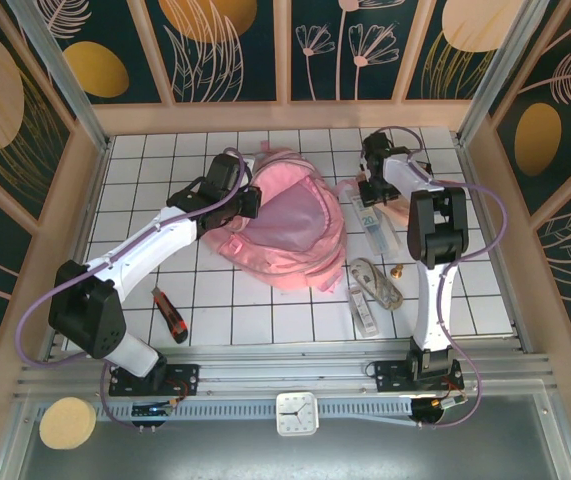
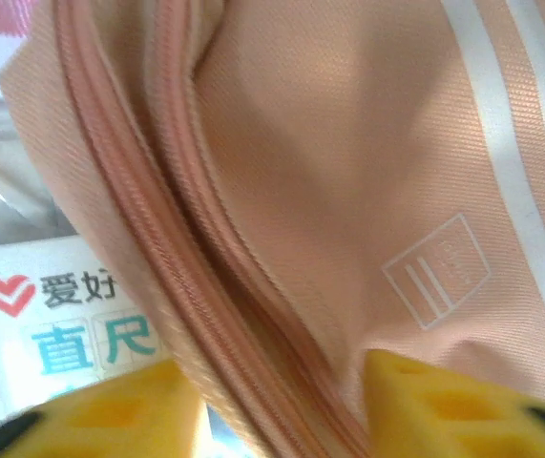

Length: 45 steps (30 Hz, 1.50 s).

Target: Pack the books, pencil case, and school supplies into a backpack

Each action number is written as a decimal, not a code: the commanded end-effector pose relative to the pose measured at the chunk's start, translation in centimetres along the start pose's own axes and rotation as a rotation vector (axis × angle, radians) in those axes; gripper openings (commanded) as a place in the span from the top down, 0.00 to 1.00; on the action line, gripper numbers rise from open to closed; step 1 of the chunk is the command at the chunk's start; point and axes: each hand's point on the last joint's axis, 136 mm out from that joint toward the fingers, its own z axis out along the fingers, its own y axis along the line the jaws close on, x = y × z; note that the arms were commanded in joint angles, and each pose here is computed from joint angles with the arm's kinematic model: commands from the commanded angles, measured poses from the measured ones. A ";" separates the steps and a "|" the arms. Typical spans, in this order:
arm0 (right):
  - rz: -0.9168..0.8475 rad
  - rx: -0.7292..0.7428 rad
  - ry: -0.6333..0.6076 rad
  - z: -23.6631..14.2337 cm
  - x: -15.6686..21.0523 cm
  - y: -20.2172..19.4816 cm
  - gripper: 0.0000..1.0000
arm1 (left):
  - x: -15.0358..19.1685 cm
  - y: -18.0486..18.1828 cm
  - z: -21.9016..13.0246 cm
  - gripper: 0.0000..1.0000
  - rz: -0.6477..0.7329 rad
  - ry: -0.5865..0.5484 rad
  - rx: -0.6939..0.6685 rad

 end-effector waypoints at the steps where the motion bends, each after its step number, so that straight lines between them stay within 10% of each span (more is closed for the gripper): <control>1: -0.004 -0.024 0.018 0.7 0.1 0.2 0.77 | -1.3 -0.3 -0.4 1.00 -0.062 -0.025 0.011; 12: 0.106 -0.051 -0.257 -12.9 -4.4 -1.4 1.00 | -2.2 -1.6 -0.6 1.00 -0.089 -0.055 0.083; 23: 0.466 -0.861 -0.299 -24.1 -1.8 11.1 1.00 | -3.5 -3.3 -0.7 1.00 -0.140 -0.093 0.177; 31: 0.680 -1.318 -0.258 -25.2 -1.7 20.7 1.00 | -3.7 -3.9 -1.5 1.00 -0.185 -0.124 0.222; 45: 1.059 -1.311 -0.186 -16.4 -4.6 25.3 1.00 | -5.6 -7.0 -6.3 1.00 -0.144 -0.275 0.347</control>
